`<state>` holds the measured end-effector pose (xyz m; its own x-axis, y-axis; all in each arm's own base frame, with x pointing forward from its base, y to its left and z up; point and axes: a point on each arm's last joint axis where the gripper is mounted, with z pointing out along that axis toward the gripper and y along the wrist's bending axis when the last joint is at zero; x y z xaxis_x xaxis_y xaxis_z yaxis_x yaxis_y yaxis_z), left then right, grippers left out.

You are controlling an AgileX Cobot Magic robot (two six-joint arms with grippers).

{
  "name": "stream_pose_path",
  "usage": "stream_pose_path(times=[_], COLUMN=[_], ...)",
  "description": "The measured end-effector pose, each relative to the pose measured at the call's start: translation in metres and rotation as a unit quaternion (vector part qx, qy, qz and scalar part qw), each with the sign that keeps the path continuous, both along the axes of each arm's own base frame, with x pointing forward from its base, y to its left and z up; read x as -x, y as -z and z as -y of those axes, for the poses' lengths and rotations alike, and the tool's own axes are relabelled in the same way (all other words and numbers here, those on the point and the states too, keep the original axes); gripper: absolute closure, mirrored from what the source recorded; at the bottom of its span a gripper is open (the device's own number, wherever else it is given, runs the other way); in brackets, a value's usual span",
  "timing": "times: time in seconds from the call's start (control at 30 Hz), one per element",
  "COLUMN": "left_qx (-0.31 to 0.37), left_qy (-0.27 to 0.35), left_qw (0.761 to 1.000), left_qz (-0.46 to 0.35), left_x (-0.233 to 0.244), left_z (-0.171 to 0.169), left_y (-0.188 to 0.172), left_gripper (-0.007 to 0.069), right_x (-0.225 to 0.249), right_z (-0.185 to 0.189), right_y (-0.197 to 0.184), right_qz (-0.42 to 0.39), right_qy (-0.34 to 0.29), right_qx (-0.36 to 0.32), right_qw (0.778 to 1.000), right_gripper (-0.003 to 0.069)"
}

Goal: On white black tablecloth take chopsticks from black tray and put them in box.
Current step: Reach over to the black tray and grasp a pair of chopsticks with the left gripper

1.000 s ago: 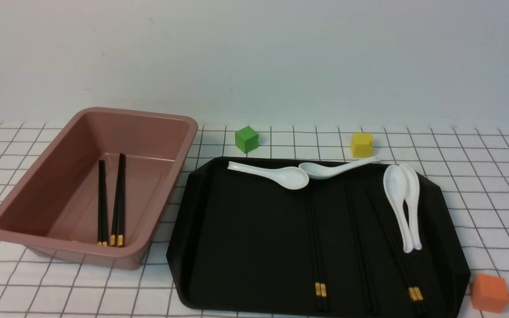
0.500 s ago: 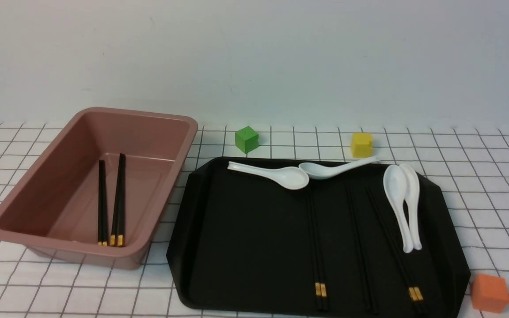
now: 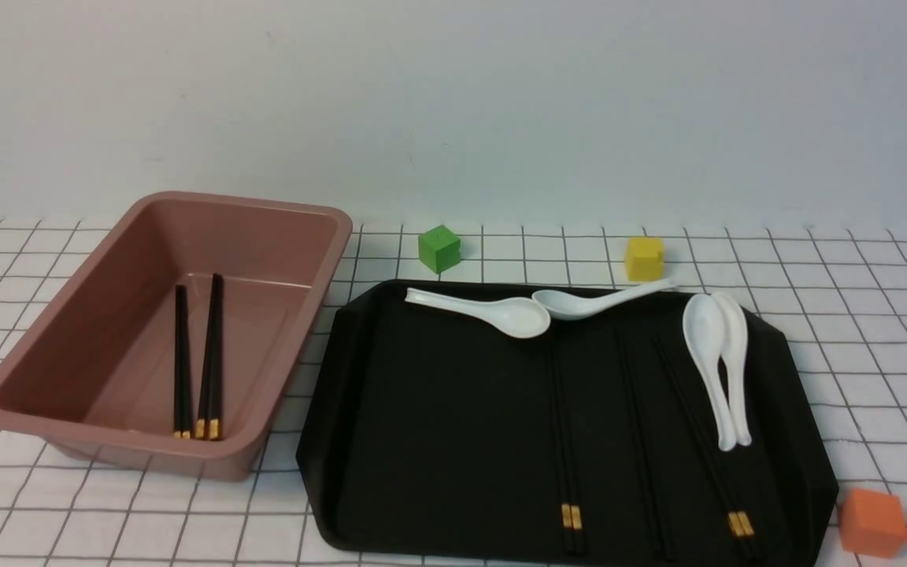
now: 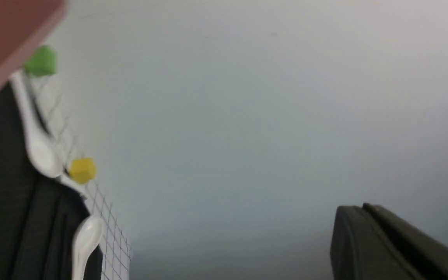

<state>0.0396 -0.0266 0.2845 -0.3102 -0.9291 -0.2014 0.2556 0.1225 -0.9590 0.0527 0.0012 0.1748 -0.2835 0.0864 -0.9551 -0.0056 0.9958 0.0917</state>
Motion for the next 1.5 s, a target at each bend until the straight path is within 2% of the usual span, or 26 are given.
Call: stream_pose_path(times=[0.1, 0.13, 0.17, 0.2, 0.27, 0.3, 0.4, 0.43, 0.47, 0.5, 0.53, 0.57, 0.73, 0.87, 0.9, 1.03, 1.17, 1.27, 1.5], left_qx=[-0.130, -0.141, -0.218, -0.226, -0.313, -0.344, -0.378, -0.379, -0.389, -0.391, -0.402, -0.405, -0.472, -0.517, -0.520, -0.549, -0.554, -0.560, -0.576], left_qy=[0.049, 0.063, 0.115, 0.122, 0.207, 0.247, 0.284, 0.291, 0.313, 0.314, 0.340, 0.339, 0.370, 0.359, 0.358, 0.352, 0.352, 0.353, 0.349], left_qw=[0.990, 0.987, 0.964, 0.960, 0.893, 0.847, 0.787, 0.780, 0.763, 0.763, 0.746, 0.747, 0.699, 0.671, 0.669, 0.640, 0.630, 0.619, 0.599], left_qz=[-0.023, -0.040, -0.100, -0.110, -0.248, -0.321, -0.396, -0.403, -0.411, -0.408, -0.409, -0.404, -0.390, -0.392, -0.392, -0.407, -0.414, -0.422, -0.432], left_x=[-0.017, -0.022, -0.041, -0.044, -0.078, -0.099, -0.139, -0.144, -0.162, -0.165, -0.178, -0.181, -0.216, -0.236, -0.238, -0.257, -0.279, -0.293, -0.307], left_z=[0.013, 0.016, 0.025, 0.026, 0.033, 0.035, 0.038, 0.040, 0.053, 0.055, 0.081, 0.085, 0.181, 0.234, 0.235, 0.273, 0.295, 0.308, 0.318], left_y=[-0.034, -0.033, -0.039, -0.039, -0.029, -0.019, -0.009, -0.006, -0.002, -0.003, 0.003, 0.002, 0.022, 0.041, 0.042, 0.064, 0.081, 0.098, 0.123], left_gripper=[0.0638, 0.0638, 0.0638, 0.0638, 0.0638, 0.0638, 0.0638, 0.0638, 0.0638, 0.0638, 0.0638, 0.0638, 0.0636, 0.0578, 0.0573, 0.0440, 0.0322, 0.0287, 0.0281], right_x=[0.000, 0.000, 0.000, 0.000, 0.000, 0.000, 0.000, 0.000, 0.000, 0.000, 0.000, 0.000, 0.000, 0.000, 0.000, 0.000, 0.000, 0.000, 0.000], right_z=[0.000, 0.000, 0.000, 0.000, 0.000, 0.000, 0.000, 0.000, 0.000, 0.000, 0.000, 0.000, 0.000, 0.000, 0.000, 0.000, 0.000, 0.000, 0.000], right_y=[0.000, 0.000, 0.000, 0.000, 0.000, 0.000, 0.000, 0.000, 0.000, 0.000, 0.000, 0.000, 0.000, 0.000, 0.000, 0.000, 0.000, 0.000, 0.000], right_qz=[0.000, 0.000, 0.000, 0.000, 0.000, 0.000, 0.000, 0.000, 0.000, 0.000, 0.000, 0.000, 0.000, 0.000, 0.000, 0.000, 0.000, 0.000, 0.000], right_qy=[0.000, 0.000, 0.000, 0.000, 0.000, 0.000, 0.000, 0.000, 0.000, 0.000, 0.000, 0.000, 0.000, 0.000, 0.000, 0.000, 0.000, 0.000, 0.000], right_qx=[0.000, 0.000, 0.000, 0.000, 0.000, 0.000, 0.000, 0.000, 0.000, 0.000, 0.000, 0.000, 0.000, 0.000, 0.000, 0.000, 0.000, 0.000, 0.000], right_qw=[1.000, 1.000, 1.000, 1.000, 1.000, 1.000, 1.000, 1.000, 1.000, 1.000, 1.000, 1.000, 1.000, 1.000, 1.000, 1.000, 1.000, 1.000, 1.000], right_gripper=[0.0419, 0.0419, 0.0419, 0.0419, 0.0419, 0.0419, 0.0419, 0.0419, 0.0419, 0.0419, 0.0419, 0.0419, 0.0419, 0.0419, 0.0419, 0.0419, 0.0419, 0.0419, 0.0419])
